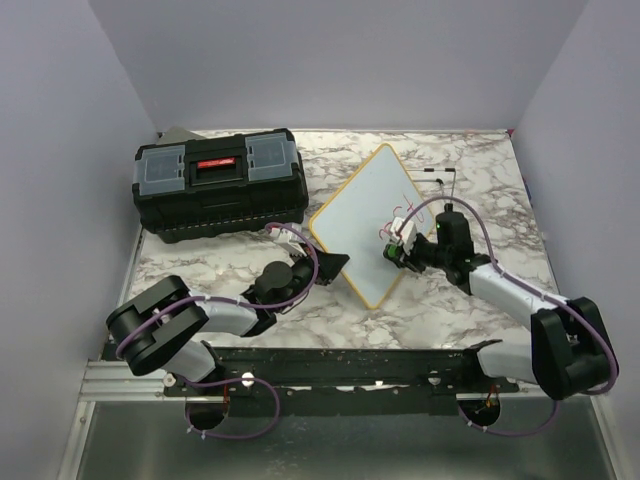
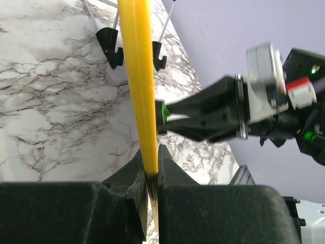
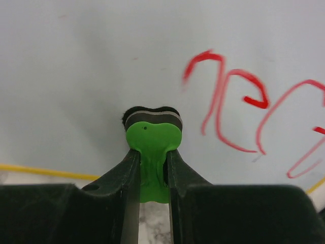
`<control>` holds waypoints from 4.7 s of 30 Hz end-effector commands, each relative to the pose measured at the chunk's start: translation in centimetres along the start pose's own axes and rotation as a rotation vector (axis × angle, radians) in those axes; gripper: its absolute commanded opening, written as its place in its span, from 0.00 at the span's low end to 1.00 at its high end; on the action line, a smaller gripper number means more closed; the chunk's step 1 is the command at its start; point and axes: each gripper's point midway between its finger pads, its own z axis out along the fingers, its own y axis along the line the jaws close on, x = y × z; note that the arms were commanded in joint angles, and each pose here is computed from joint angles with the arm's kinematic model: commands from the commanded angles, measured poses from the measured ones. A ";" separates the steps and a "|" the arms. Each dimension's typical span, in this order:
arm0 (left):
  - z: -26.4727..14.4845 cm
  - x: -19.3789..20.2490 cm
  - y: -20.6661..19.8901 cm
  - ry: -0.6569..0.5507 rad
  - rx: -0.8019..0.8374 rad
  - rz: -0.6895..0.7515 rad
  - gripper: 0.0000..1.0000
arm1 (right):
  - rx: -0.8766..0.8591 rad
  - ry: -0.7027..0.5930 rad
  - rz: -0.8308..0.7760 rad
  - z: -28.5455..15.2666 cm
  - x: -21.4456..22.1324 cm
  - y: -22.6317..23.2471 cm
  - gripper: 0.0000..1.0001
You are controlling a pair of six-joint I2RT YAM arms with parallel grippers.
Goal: Erase the whiteboard
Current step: Erase the whiteboard at the center of the board.
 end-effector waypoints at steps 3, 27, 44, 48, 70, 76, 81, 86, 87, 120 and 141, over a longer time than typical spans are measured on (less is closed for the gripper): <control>-0.1 -1.3 -6.7 -0.024 0.261 -0.071 0.00 | -0.280 -0.099 -0.127 -1.5 -0.8 8.1 0.01; -0.1 -1.1 -6.9 -0.016 0.272 -0.072 0.00 | -0.285 -0.041 -0.043 -1.2 0.4 7.6 0.01; -0.5 -1.2 -6.7 -0.014 0.258 -0.049 0.00 | 0.167 0.045 0.207 1.4 -1.4 -4.1 0.01; -0.3 -1.1 -6.7 -0.016 0.267 -0.053 0.00 | 0.076 0.105 0.114 0.4 1.5 -1.3 0.01; -0.4 -0.9 -6.8 -0.004 0.270 -0.056 0.00 | 0.036 0.021 0.255 1.5 -0.4 -1.7 0.01; -0.1 -0.6 -6.9 -0.002 0.284 -0.076 0.00 | -0.246 -0.041 0.132 -0.1 -0.3 5.8 0.01; 0.0 -0.6 -6.9 0.002 0.285 -0.082 0.00 | -0.213 -0.093 0.097 0.9 -3.6 6.1 0.01; -0.2 -0.7 -7.0 0.004 0.281 -0.076 0.00 | 0.026 -0.025 0.218 2.5 -3.7 -0.5 0.01; -0.3 -0.8 -7.0 0.003 0.281 -0.073 0.00 | 0.044 -0.018 0.240 2.6 -3.3 -1.4 0.01; -0.4 -0.5 -7.3 0.017 0.307 -0.064 0.00 | 0.073 0.174 0.361 1.9 1.9 -1.6 0.01; -0.5 -0.5 -7.5 0.021 0.310 -0.055 0.00 | 0.143 0.080 0.471 2.9 -0.5 -5.0 0.01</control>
